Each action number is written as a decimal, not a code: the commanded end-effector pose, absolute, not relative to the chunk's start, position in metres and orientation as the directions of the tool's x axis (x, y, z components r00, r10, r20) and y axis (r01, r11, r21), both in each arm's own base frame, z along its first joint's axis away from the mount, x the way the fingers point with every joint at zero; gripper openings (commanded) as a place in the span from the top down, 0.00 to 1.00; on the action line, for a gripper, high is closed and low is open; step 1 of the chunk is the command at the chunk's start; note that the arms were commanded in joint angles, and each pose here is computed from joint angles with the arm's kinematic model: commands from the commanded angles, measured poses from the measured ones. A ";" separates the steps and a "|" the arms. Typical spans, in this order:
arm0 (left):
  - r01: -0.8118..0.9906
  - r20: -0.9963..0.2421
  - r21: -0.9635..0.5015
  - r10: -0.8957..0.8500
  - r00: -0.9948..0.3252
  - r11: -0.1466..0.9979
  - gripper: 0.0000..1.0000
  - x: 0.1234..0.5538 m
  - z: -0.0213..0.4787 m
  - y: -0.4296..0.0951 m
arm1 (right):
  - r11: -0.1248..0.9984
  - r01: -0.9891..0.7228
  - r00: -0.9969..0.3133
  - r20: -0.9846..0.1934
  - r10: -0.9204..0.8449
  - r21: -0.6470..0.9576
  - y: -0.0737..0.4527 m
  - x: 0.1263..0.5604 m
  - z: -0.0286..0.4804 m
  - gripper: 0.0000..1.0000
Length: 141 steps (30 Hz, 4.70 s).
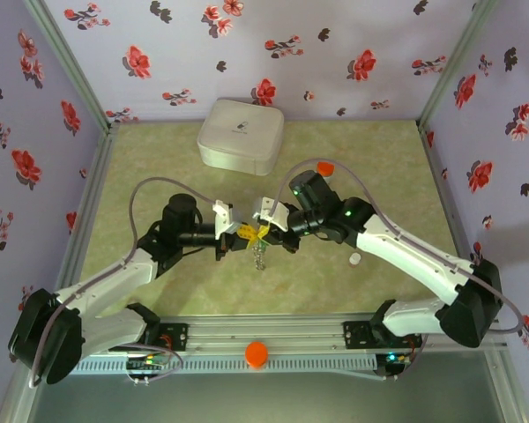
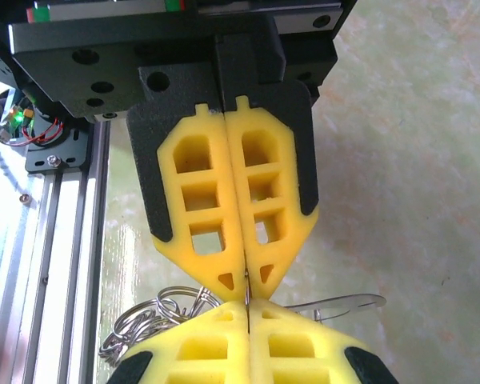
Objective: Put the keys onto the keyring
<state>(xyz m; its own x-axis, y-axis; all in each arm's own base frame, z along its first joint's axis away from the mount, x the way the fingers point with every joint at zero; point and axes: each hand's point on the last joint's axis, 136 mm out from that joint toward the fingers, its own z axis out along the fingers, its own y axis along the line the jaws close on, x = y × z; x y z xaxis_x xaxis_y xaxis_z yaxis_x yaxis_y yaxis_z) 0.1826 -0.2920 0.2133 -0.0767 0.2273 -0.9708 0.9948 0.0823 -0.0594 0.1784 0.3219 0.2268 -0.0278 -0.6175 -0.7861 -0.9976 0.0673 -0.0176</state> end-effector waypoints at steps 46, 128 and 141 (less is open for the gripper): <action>0.993 -0.993 0.115 -0.033 0.115 0.000 1.00 0.165 0.258 -0.295 | 0.181 -0.983 -0.025 -0.942 -0.334 -0.038 0.300 0.174 0.267 0.72; 0.988 -0.988 0.152 -0.027 0.153 0.014 1.00 0.161 0.252 -0.295 | 0.098 -0.995 -0.059 -0.940 -0.335 0.028 0.306 0.162 0.282 0.59; 0.989 -0.987 0.150 -0.053 0.150 0.015 1.00 0.160 0.260 -0.295 | 0.138 -0.987 -0.127 -0.934 -0.334 0.085 0.311 0.172 0.264 0.70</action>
